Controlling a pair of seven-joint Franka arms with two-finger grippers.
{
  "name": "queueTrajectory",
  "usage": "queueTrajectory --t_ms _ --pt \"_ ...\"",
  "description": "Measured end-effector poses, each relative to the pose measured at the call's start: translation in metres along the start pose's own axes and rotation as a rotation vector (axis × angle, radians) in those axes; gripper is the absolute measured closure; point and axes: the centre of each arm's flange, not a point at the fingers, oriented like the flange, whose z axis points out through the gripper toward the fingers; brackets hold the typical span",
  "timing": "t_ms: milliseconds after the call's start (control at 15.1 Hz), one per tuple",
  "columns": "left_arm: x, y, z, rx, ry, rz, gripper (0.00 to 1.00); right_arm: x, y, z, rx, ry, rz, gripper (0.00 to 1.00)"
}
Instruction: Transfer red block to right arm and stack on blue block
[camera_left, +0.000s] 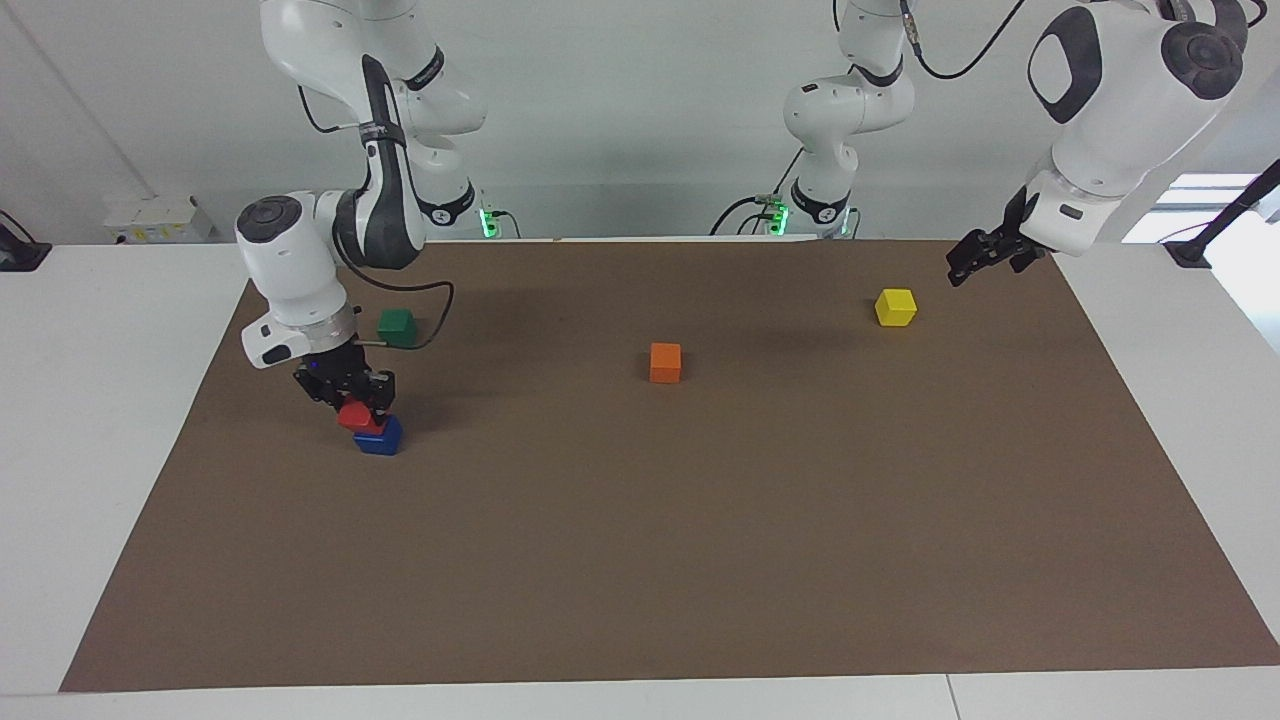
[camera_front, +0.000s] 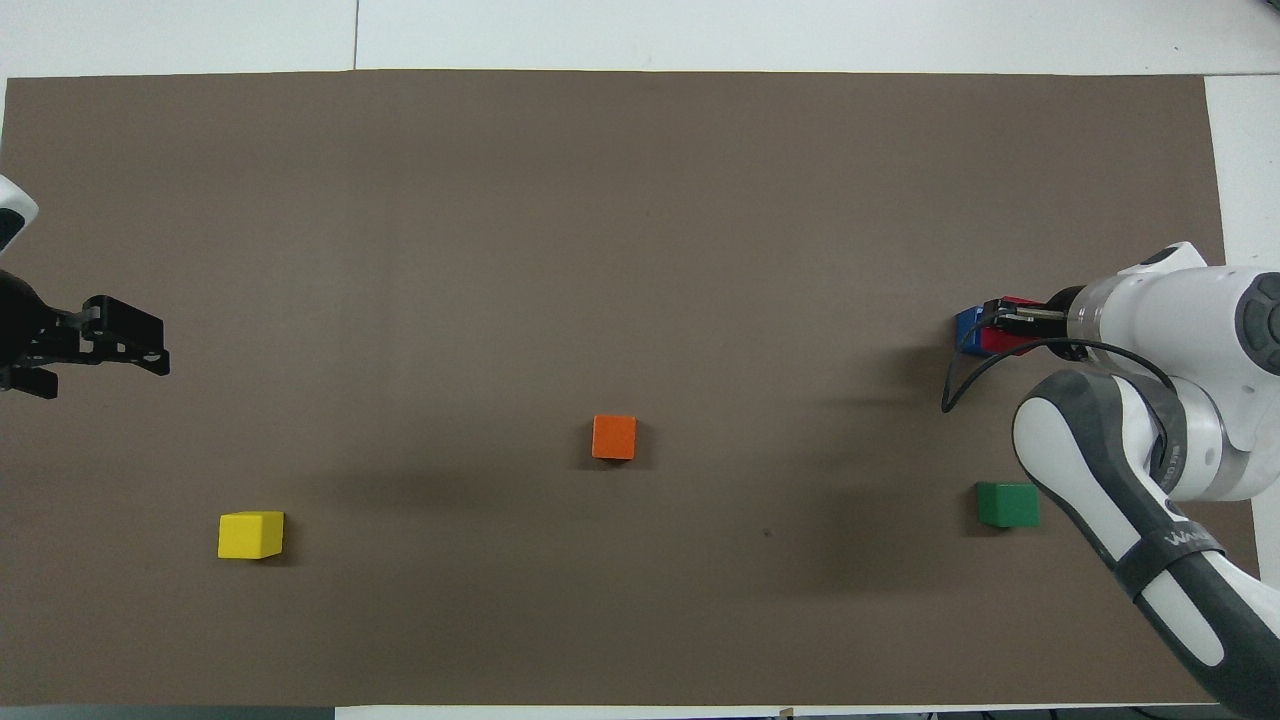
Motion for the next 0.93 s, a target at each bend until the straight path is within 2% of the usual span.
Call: queueTrajectory --t_ms 464,729,927 --pt "0.002 0.004 -0.003 -0.002 0.02 0.006 0.0 0.0 0.0 0.0 0.0 0.0 0.0 0.45" --pt "0.01 0.01 -0.007 -0.013 0.087 0.016 0.0 0.0 0.0 0.0 0.0 0.001 0.0 0.45" --pt "0.009 0.023 -0.007 -0.011 0.093 0.04 0.0 0.0 0.0 0.0 0.0 0.003 0.0 0.45"
